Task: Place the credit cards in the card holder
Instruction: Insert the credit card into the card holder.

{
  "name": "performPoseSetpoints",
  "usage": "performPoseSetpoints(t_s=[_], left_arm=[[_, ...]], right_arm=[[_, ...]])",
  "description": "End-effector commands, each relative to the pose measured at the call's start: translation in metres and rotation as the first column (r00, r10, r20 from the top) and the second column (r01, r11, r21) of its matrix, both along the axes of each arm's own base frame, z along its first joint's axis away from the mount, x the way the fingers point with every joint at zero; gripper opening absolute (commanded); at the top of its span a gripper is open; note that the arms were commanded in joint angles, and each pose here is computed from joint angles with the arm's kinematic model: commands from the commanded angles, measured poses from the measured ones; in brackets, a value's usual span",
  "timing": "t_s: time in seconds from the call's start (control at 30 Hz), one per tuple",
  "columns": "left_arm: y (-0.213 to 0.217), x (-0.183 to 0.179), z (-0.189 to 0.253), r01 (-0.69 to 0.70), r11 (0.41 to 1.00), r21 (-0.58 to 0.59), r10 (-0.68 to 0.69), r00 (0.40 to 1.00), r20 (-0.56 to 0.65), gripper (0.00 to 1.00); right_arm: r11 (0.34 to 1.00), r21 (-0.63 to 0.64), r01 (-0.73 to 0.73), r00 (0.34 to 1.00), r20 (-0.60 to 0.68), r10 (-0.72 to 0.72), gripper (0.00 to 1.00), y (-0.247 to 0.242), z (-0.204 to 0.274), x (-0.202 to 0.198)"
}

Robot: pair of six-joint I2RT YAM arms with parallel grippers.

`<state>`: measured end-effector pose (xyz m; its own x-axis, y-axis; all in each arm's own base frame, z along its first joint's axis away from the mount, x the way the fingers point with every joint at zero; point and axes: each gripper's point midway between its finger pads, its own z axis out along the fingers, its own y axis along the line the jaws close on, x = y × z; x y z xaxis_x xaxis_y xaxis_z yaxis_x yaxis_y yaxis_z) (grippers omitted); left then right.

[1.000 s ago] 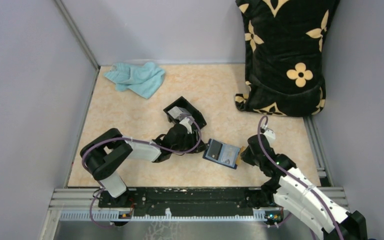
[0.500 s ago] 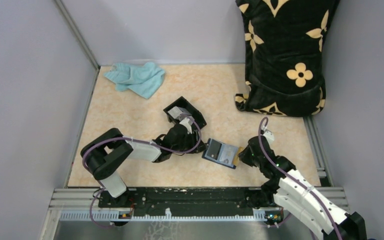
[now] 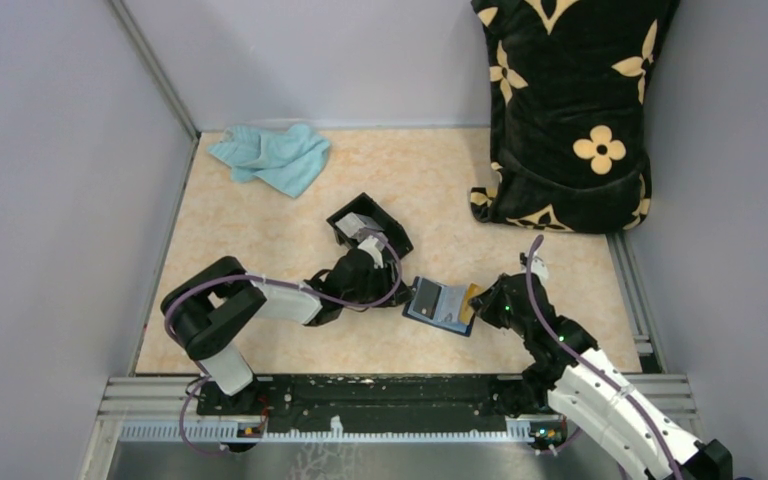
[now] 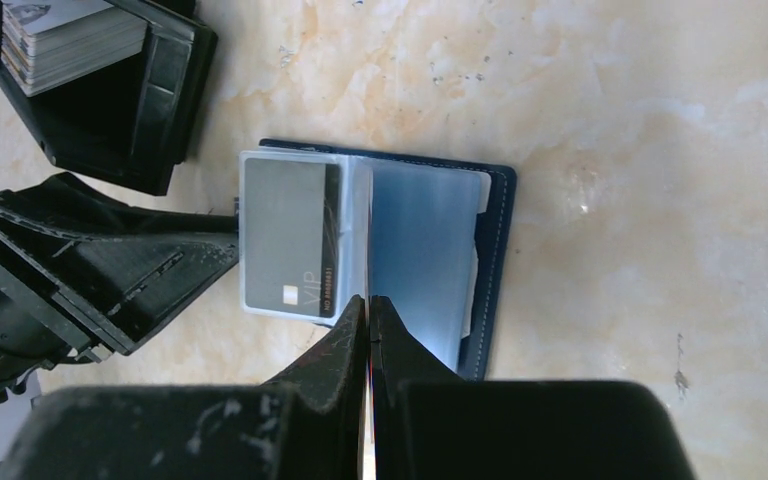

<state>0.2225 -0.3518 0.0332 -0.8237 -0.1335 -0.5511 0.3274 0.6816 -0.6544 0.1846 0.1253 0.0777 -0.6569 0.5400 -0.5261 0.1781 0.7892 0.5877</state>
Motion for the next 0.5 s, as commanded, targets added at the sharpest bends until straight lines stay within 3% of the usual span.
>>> performPoseSetpoints(t_s=[0.0,0.47], left_arm=[[0.004,-0.004,0.000,-0.001,1.000,0.004,0.001,1.000,0.014,0.47],[0.010,-0.008,-0.005,-0.010,1.000,0.010,0.010,1.000,-0.001,0.47]], right_arm=[[0.998,0.066,-0.016,0.997,0.079,0.011,0.00,0.013,0.025,0.017],[0.986,0.126,-0.110,0.988,0.118,0.095,0.00,0.043,0.034,0.034]])
